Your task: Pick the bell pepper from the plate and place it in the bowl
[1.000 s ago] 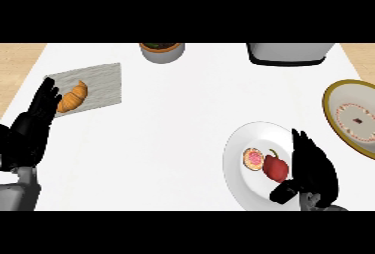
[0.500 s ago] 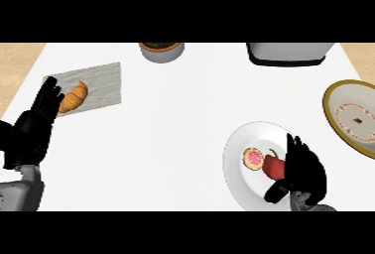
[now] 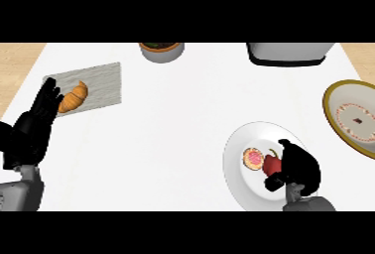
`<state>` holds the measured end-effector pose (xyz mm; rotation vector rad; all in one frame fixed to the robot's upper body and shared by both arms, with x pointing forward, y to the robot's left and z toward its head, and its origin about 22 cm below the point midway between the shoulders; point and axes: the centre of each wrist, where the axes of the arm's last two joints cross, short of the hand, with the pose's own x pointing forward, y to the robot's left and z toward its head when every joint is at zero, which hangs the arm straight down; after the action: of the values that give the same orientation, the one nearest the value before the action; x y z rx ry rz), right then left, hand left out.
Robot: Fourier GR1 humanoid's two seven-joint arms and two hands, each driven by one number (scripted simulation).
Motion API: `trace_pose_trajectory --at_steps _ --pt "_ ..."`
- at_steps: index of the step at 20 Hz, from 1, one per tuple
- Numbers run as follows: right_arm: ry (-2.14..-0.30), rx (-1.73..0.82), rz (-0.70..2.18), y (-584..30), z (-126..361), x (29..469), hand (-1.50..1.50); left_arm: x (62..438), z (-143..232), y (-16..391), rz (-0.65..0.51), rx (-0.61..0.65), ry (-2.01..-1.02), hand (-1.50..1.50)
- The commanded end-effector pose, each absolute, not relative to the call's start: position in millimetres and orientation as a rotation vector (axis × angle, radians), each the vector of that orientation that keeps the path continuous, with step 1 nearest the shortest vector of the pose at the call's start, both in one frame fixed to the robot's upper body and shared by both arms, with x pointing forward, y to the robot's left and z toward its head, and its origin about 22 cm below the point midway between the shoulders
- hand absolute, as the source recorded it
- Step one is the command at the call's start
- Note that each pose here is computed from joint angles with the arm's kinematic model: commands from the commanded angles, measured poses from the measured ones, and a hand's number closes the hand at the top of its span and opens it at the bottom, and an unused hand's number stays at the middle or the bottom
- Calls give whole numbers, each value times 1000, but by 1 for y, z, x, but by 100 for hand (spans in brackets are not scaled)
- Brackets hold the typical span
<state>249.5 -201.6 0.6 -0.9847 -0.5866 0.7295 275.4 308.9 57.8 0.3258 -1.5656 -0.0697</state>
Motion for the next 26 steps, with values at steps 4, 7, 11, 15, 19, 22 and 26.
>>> trace_pose_trajectory --at_steps 4,7,11,15,19,22,26 --pt "-669 -939 767 -214 -12 271 150 267 32 306 -70 318 -1568 0" --pt "-674 -924 771 -208 -29 269 150 278 52 301 -62 316 -1575 0" --pt "-687 -951 754 -234 -29 285 150 266 40 303 -49 316 -1575 0" --pt "-839 -900 977 -242 -34 254 150 279 55 318 -63 333 -1579 0" --pt "-1028 -620 1406 -239 -20 248 150 281 59 308 -76 314 -1573 0" --pt "-1162 -663 1448 -282 -17 237 150 275 53 303 -70 316 -1562 0" --pt "-1305 -754 1434 -305 17 238 150 286 52 291 -62 332 -1569 0"
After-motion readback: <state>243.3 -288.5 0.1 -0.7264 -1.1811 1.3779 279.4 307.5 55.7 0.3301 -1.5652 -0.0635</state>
